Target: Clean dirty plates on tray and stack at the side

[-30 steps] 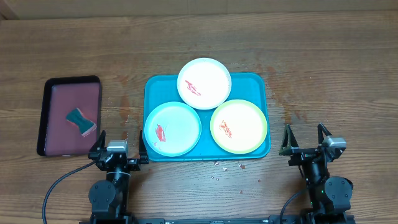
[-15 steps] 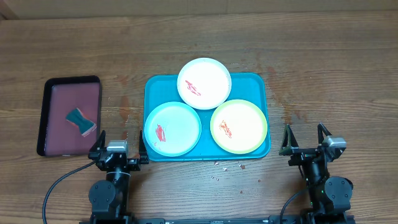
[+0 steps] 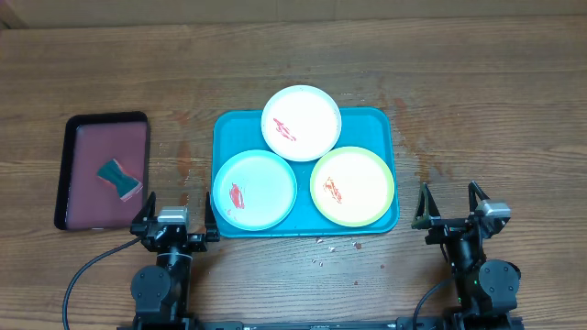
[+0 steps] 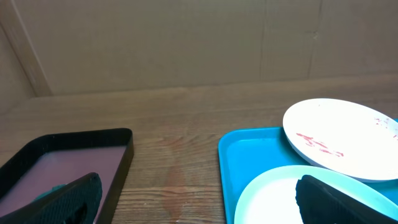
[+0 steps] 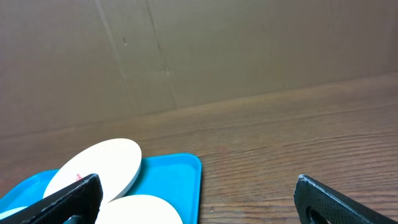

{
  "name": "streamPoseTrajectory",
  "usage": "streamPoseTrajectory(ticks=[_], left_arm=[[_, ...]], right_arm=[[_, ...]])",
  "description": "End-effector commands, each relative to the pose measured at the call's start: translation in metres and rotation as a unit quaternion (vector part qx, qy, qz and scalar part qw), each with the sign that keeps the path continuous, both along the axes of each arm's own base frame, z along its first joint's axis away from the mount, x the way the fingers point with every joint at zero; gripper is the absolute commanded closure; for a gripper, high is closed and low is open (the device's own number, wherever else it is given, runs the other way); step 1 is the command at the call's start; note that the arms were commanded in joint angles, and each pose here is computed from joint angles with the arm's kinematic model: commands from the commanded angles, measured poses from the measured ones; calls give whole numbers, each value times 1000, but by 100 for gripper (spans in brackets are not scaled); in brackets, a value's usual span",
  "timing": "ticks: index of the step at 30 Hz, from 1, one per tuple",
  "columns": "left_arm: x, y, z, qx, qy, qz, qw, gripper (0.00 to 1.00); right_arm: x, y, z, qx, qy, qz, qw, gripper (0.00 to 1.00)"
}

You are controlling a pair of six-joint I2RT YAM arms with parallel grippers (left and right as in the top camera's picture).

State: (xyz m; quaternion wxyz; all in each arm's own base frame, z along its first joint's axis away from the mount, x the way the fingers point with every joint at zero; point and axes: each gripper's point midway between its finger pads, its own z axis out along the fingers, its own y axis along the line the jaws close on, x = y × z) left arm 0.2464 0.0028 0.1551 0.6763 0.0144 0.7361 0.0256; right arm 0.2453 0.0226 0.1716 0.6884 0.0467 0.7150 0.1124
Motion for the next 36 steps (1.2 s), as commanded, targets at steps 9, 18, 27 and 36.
streamPoseTrajectory(ticks=[9,18,27,36], left_arm=[[0,2,1,6,-4,5,1000,0],[0,2,1,6,-4,5,1000,0],[0,3,10,7,-23,8,1000,0],[-14,-61,66,-85,-121,-184,972,0]], right_arm=[[0,2,-2,-2,-2,5,1000,0],[0,2,-2,-2,-1,5,1000,0],[0,2,-2,-2,-2,5,1000,0],[0,2,-2,-2,-2,5,1000,0]])
